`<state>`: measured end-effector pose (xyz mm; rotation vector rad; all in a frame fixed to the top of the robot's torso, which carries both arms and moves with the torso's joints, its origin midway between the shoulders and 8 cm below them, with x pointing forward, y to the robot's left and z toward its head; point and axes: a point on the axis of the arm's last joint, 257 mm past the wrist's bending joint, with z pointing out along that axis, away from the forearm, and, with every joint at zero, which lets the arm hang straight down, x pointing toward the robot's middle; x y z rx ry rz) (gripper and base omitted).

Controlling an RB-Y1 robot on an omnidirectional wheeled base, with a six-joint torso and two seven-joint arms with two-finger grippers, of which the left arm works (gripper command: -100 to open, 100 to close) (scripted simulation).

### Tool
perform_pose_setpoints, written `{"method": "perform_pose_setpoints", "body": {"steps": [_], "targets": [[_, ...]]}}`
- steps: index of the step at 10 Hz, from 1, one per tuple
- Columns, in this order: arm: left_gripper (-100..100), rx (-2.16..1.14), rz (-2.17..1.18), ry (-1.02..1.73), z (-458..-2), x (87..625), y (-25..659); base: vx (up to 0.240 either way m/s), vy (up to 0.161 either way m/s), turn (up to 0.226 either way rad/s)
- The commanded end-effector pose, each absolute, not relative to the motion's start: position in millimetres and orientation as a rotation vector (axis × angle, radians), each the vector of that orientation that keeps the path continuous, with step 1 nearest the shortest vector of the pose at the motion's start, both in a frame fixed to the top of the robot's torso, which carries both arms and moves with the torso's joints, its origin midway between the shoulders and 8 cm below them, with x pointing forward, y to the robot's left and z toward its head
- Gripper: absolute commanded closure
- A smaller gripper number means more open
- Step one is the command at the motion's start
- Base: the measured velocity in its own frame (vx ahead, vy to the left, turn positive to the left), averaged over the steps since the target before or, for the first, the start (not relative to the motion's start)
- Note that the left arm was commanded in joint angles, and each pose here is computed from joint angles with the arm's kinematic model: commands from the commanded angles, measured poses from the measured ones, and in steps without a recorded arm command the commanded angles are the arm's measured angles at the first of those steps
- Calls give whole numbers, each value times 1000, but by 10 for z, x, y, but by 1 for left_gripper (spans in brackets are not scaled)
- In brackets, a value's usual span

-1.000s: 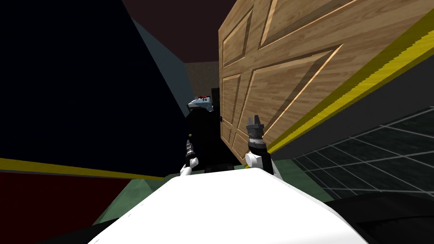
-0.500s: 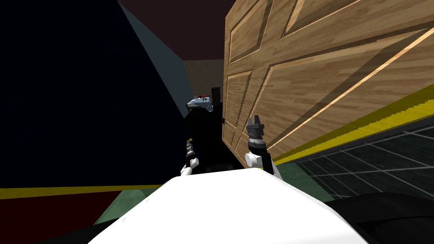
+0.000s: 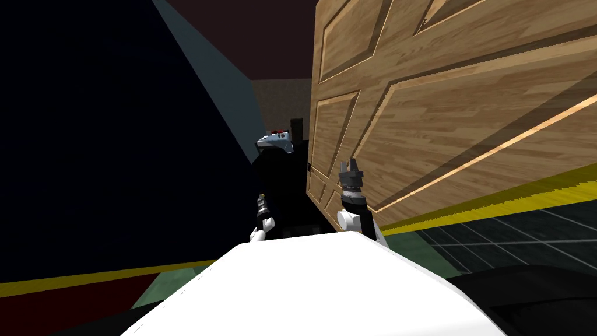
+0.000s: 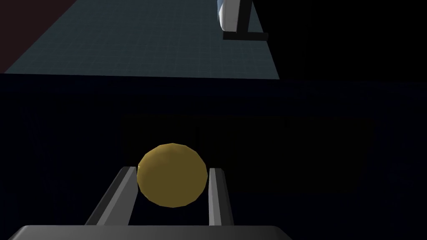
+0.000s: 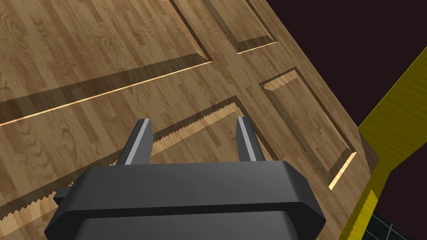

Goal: Push the door open

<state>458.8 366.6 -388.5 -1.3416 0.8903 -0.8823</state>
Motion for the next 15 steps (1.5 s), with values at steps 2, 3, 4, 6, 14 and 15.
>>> {"method": "perform_pose_setpoints", "body": {"steps": [2,3,4,6,14,15], "targets": [[100,-1343,-882,891,-3893,4581,3660,-20,-9,0],[100,-1343,-882,891,-3893,4581,3660,-7,-4,1],[100,-1343,-882,891,-3893,4581,3660,0,0,0],[100,-1338,-873,901,-3900,4581,3705,141,45,109],[-100,-1306,-854,923,-3833,4662,3801,161,46,172],[-100,-1305,-852,922,-3828,4667,3804,-180,-23,52]]}}
